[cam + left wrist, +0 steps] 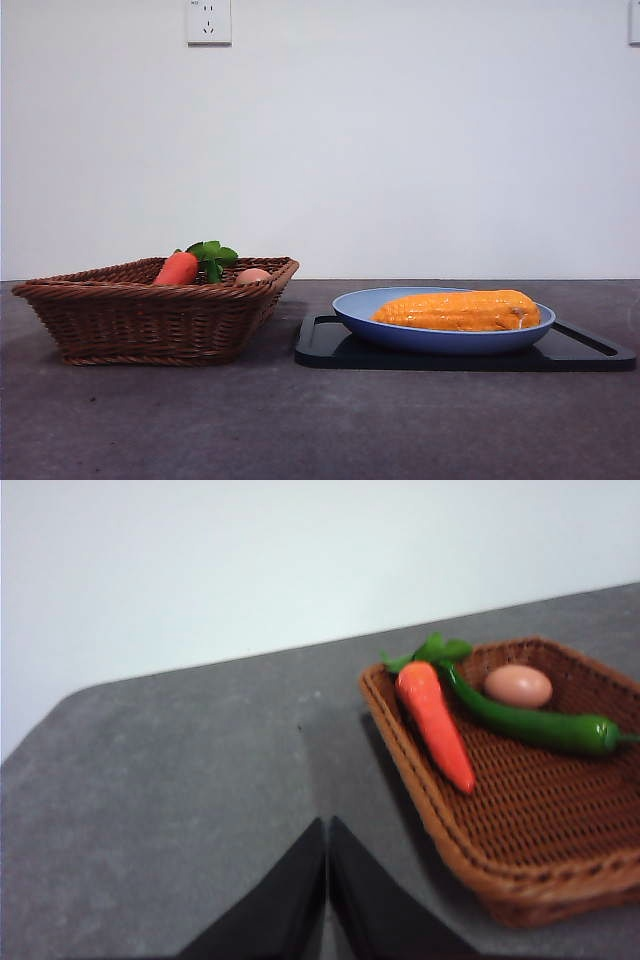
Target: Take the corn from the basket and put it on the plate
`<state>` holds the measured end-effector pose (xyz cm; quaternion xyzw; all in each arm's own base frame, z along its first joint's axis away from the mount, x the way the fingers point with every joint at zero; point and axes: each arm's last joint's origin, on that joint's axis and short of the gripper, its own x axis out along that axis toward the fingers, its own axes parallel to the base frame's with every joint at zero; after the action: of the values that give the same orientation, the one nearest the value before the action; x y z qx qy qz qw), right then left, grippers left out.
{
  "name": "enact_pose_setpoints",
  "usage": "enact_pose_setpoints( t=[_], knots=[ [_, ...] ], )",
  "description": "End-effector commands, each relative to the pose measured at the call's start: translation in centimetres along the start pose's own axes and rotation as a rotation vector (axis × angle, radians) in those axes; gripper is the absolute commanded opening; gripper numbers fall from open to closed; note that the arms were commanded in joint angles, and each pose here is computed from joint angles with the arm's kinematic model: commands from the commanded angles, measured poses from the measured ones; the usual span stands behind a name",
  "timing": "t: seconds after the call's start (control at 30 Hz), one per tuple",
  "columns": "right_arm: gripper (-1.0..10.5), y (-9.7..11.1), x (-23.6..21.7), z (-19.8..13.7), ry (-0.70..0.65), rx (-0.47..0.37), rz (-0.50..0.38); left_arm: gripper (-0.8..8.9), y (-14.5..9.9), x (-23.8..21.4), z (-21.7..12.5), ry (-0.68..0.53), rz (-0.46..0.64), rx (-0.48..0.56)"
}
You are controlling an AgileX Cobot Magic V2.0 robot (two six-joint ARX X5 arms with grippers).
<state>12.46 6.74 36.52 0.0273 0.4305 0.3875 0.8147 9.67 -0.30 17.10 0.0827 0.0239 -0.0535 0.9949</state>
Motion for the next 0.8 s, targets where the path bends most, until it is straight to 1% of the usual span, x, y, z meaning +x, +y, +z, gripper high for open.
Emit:
enact_pose_setpoints(
  t=[0.03, 0.2, 0.37, 0.8],
  knots=[
    [0.0, 0.2, -0.2, 0.3, -0.014, -0.005, 0.004, 0.06, -0.1, 0.0, -0.5, 0.004, 0.004, -0.014],
    [0.0, 0.2, -0.2, 0.3, -0.014, -0.005, 0.004, 0.06, -0.2, 0.1, -1.6, 0.051, -0.003, -0.028],
    [0.0, 0.2, -0.2, 0.3, -0.014, -0.005, 0.004, 0.06, -0.4, 0.1, -2.4, 0.123, -0.015, -0.041],
    [0.0, 0.2, -0.2, 0.3, -0.014, -0.005, 0.004, 0.06, -0.4, 0.1, -2.4, 0.121, -0.015, -0.052]
  ],
)
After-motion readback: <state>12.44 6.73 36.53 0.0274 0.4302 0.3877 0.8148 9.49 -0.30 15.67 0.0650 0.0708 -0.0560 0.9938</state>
